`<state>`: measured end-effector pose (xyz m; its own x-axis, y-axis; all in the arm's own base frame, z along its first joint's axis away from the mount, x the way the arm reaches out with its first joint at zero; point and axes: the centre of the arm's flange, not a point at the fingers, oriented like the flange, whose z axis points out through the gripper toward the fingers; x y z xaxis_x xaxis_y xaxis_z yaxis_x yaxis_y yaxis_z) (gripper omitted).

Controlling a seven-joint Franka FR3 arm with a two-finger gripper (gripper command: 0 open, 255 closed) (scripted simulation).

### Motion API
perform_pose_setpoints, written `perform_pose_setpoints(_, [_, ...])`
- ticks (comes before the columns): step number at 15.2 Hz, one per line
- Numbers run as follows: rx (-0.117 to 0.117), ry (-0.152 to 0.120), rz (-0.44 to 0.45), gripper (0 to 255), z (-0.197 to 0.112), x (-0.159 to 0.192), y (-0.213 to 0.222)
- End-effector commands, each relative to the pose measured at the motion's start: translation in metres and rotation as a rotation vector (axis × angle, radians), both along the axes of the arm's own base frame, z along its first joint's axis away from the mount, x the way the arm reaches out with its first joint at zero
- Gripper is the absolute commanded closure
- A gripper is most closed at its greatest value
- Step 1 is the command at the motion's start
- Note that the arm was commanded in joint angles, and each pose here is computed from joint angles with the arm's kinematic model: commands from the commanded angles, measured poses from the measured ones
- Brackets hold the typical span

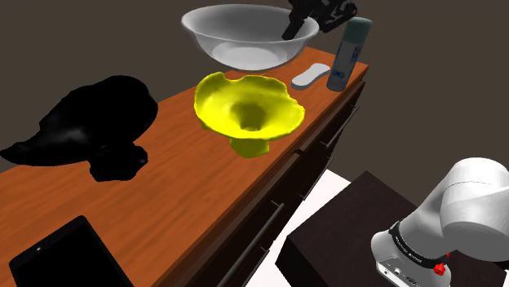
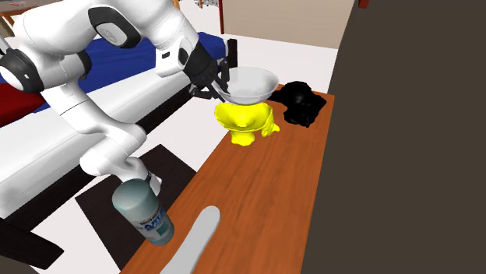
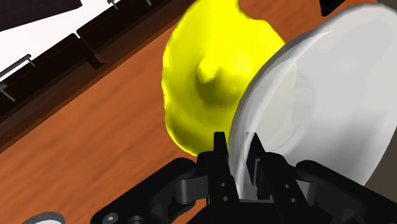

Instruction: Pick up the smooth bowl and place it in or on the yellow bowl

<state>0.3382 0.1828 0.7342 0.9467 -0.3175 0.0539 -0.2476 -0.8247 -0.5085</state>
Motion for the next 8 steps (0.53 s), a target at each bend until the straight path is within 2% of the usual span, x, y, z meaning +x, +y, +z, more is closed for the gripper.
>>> perform_pose_setpoints(1, [0.0, -0.001, 0.0, 255, -0.01, 0.0, 0.001])
perform_pose_setpoints(6, [0.0, -0.001, 0.0, 255, -0.036, 0.0, 0.001])
perform_pose_setpoints(8, [0.0, -0.001, 0.0, 255, -0.036, 0.0, 0.001])
